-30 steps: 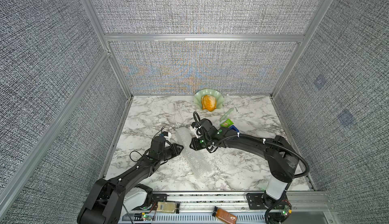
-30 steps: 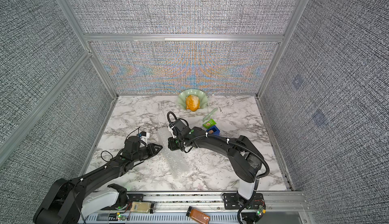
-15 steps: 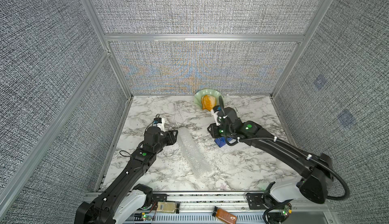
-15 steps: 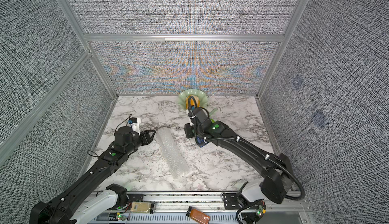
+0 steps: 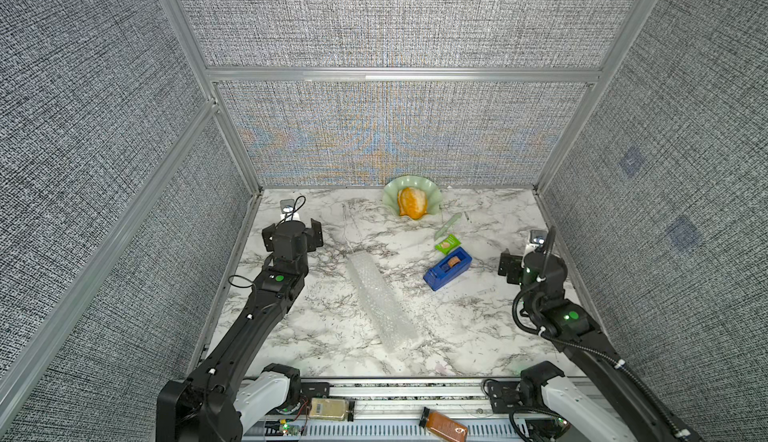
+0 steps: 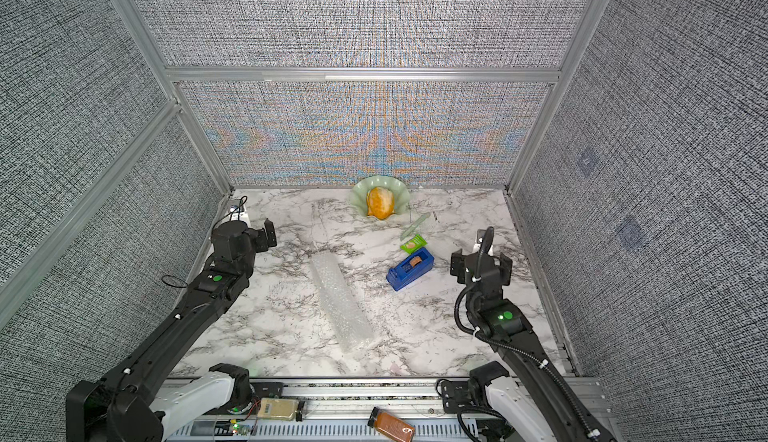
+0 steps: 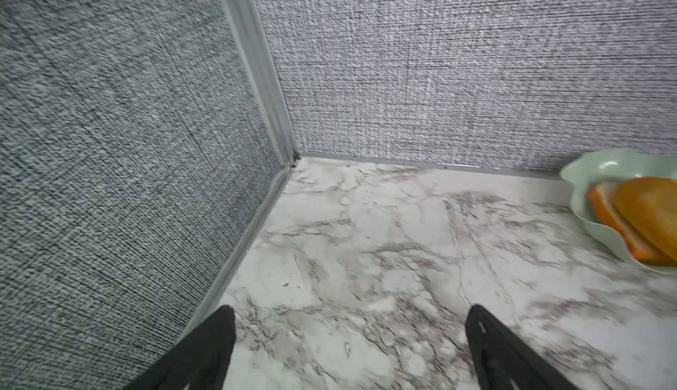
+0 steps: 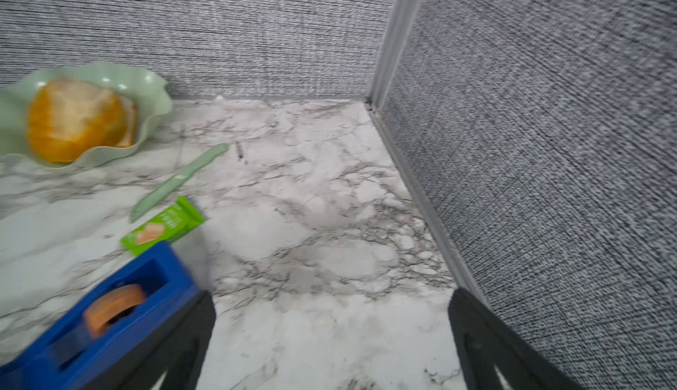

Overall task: Wrap wine bottles in bubble wrap
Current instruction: Reset both arms

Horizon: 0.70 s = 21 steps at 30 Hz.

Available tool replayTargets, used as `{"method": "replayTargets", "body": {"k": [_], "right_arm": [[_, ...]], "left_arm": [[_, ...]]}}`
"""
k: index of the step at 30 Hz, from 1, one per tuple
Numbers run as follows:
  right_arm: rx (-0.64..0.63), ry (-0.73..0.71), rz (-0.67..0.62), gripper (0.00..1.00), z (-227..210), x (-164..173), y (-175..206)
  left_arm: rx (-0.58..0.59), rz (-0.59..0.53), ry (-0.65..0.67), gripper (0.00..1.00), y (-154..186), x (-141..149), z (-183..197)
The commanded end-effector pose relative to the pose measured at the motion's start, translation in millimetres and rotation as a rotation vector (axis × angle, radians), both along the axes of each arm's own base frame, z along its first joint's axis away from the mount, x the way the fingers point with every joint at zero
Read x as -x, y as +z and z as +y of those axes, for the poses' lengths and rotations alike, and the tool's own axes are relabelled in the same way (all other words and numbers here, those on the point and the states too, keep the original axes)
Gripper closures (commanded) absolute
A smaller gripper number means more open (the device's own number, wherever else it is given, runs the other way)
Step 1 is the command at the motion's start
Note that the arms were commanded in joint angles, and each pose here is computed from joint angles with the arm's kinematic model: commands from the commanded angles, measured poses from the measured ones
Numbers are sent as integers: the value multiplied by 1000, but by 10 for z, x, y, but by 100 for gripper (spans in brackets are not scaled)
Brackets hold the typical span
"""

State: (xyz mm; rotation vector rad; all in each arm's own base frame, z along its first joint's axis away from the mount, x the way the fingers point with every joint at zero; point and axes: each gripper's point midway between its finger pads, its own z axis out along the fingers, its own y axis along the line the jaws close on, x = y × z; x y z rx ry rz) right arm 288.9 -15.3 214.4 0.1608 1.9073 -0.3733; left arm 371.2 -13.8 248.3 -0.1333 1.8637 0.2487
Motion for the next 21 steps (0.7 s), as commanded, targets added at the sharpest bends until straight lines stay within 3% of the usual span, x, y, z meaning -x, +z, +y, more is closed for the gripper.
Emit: {"method": "replayTargets", "body": {"k": [1, 7, 12, 17, 21], "right_arm": [[52, -53, -155, 1, -196, -70, 39], [-61, -54, -148, 1, -367, -148, -652], [-51, -50, -163, 1, -396, -242, -828], [-60, 19, -123, 1, -290, -428, -850], [-83, 57, -210, 1, -257, -511, -804]], "left_arm": [[-80, -110, 49, 1, 32, -36, 130], [-99, -63, 58, 0, -663, 54, 241], [-88, -43, 113, 0, -1087, 104, 367], [-101, -122, 81, 1, -1086, 83, 356], [-31, -203, 64, 0, -1100, 107, 409]]}}
